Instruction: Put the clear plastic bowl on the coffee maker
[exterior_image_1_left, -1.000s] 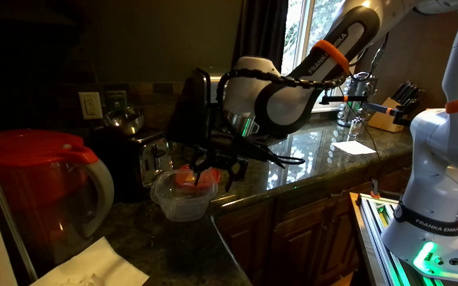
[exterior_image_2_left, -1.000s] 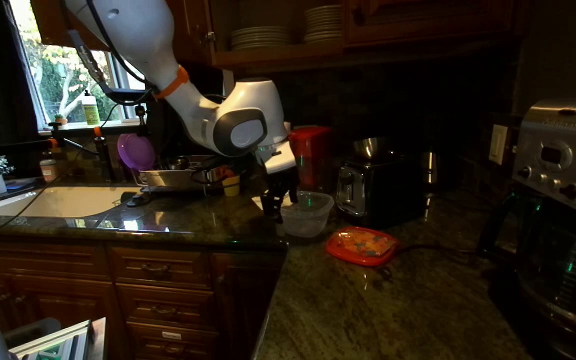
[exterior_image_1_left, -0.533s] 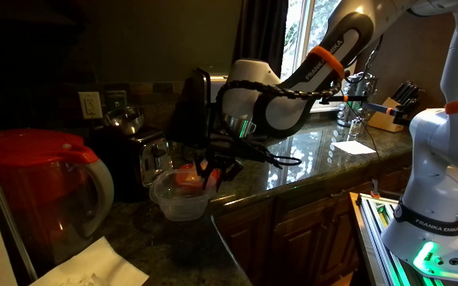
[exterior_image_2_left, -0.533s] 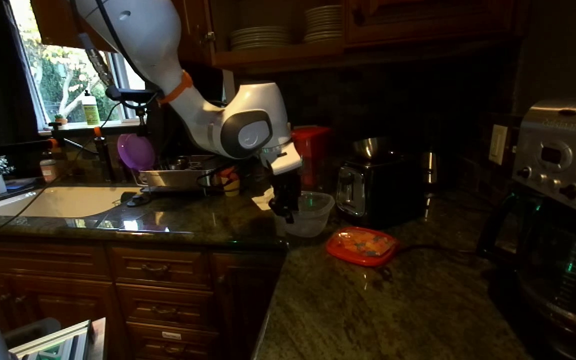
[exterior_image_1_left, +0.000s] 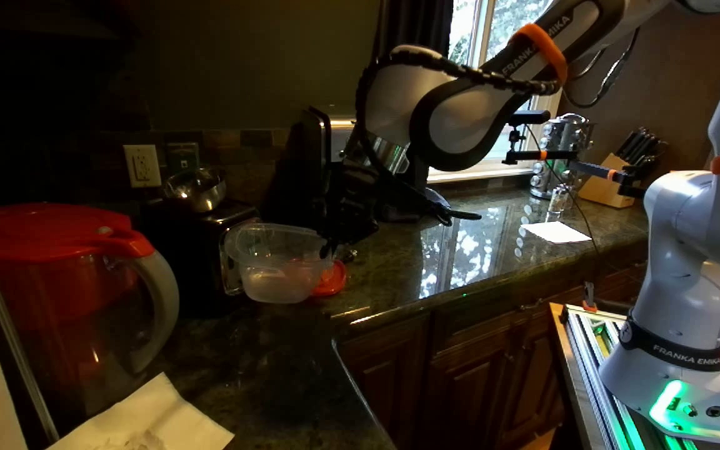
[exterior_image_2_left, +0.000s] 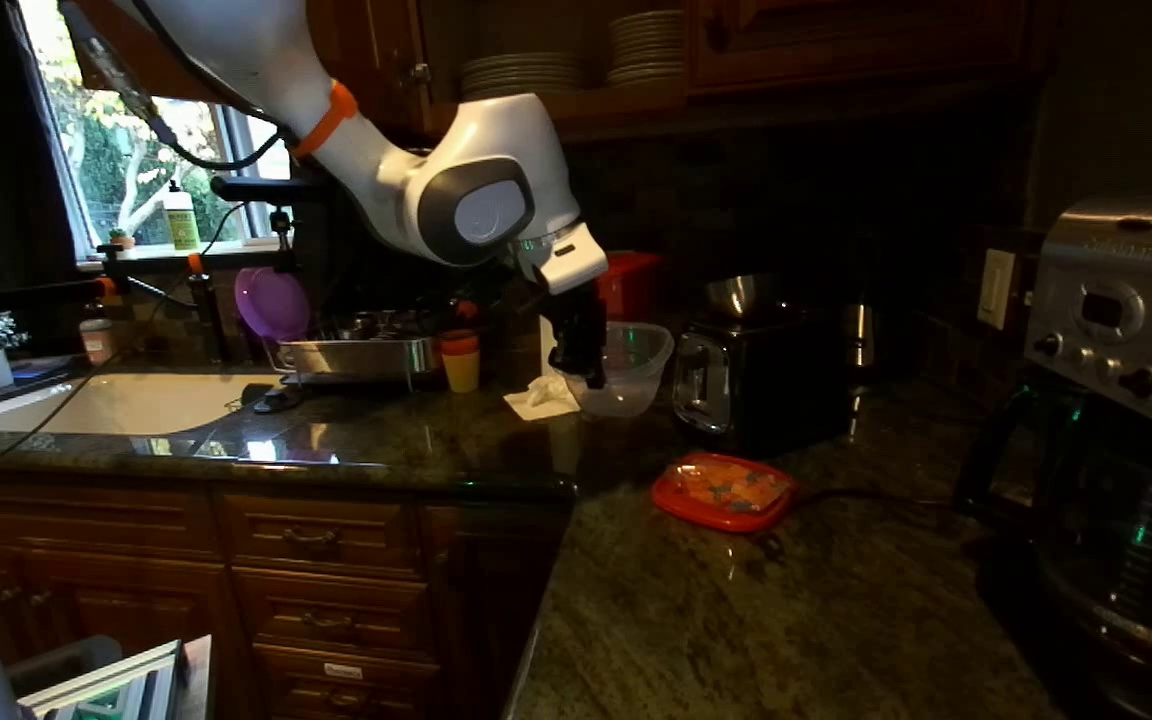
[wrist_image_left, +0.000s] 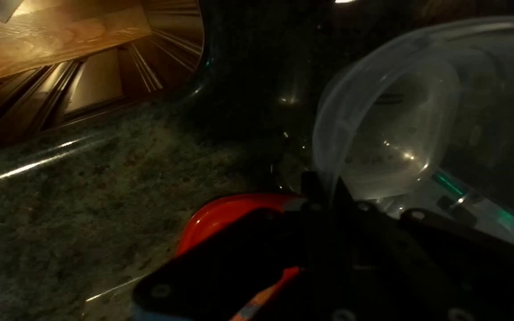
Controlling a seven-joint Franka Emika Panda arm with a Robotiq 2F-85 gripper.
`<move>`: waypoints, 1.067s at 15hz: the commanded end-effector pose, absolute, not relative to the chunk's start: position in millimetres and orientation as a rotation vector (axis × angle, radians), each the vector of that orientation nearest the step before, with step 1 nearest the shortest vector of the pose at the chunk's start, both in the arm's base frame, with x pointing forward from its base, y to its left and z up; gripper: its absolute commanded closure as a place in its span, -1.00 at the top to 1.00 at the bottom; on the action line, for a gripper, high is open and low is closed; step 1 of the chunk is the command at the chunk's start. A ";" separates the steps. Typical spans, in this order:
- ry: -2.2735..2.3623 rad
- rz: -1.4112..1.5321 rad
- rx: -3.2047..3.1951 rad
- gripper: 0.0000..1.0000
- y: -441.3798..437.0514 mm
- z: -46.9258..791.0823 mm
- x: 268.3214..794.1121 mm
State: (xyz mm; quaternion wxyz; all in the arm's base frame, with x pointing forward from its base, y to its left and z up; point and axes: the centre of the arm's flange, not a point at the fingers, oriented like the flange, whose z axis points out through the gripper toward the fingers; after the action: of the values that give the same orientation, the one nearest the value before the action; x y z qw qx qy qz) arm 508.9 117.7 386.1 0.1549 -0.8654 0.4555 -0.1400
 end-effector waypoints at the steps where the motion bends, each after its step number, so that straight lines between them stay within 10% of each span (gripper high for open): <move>1: 1.295 -0.379 -2.501 -0.97 107.3 417.3 465.2; 9: 1.761 -0.761 -2.299 -0.97 73.5 430.4 388.5; 16: 1.932 -0.756 -2.038 -0.97 44.0 490.8 450.8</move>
State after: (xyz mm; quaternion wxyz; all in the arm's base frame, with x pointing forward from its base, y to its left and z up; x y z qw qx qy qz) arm 416.6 59.4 454.0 0.1057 -0.7462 0.6077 -0.2506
